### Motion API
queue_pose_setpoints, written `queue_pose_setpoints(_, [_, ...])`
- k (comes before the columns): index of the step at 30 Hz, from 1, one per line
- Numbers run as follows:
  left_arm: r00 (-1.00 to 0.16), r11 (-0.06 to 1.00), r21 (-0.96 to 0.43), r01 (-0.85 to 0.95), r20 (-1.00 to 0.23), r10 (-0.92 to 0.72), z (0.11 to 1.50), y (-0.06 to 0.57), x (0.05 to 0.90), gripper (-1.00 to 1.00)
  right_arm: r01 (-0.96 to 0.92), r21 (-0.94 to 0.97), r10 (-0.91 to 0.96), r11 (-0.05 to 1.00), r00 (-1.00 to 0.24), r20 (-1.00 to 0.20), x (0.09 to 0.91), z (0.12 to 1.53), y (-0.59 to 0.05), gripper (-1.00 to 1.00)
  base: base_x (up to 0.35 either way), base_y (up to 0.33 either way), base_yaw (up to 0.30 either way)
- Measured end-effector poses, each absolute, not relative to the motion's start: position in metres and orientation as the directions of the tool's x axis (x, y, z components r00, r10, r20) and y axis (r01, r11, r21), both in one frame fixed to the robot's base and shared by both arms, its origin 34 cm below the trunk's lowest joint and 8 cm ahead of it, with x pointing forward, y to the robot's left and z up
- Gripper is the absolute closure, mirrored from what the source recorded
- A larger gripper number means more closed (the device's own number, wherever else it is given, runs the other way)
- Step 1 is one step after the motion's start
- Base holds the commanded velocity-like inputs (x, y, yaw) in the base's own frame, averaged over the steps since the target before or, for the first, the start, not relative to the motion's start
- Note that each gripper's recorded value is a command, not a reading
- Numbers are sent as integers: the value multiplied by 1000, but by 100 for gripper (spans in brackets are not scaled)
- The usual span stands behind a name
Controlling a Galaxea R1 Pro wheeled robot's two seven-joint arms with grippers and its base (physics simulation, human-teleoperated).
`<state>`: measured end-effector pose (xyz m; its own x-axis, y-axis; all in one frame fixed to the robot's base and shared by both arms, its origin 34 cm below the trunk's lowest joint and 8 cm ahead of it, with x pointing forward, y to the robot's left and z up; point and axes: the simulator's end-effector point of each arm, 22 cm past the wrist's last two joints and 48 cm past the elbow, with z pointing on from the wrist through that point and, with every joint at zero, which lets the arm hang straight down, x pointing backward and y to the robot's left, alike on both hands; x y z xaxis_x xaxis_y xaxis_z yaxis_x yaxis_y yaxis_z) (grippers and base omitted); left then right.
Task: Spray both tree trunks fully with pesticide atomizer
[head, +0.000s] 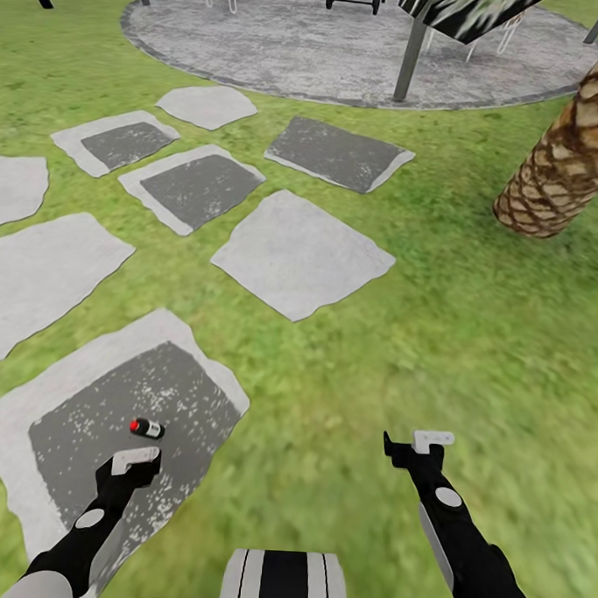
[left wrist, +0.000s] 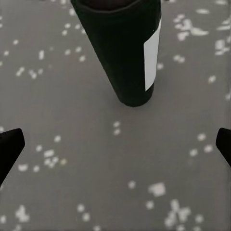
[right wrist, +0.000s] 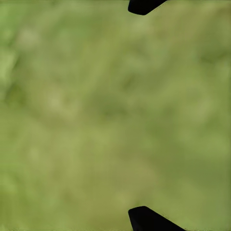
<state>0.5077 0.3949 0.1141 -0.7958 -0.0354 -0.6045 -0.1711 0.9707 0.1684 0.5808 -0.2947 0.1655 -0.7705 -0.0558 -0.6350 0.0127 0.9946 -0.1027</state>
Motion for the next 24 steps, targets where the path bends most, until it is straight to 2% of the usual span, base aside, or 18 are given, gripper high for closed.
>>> queue_pose_setpoints(4, [-796,971,169,-170,-605,-34,114,395,508,-100,13,-103,-56,995,-771,-635,581,166,-295,-100,168,0,0])
queue_pose_setpoints(24, [-795,970,169,-173,-606,-36,114,395,508,-100,13,-103,-56,995,-771,-635,581,165,-295,-100,53,11,2])
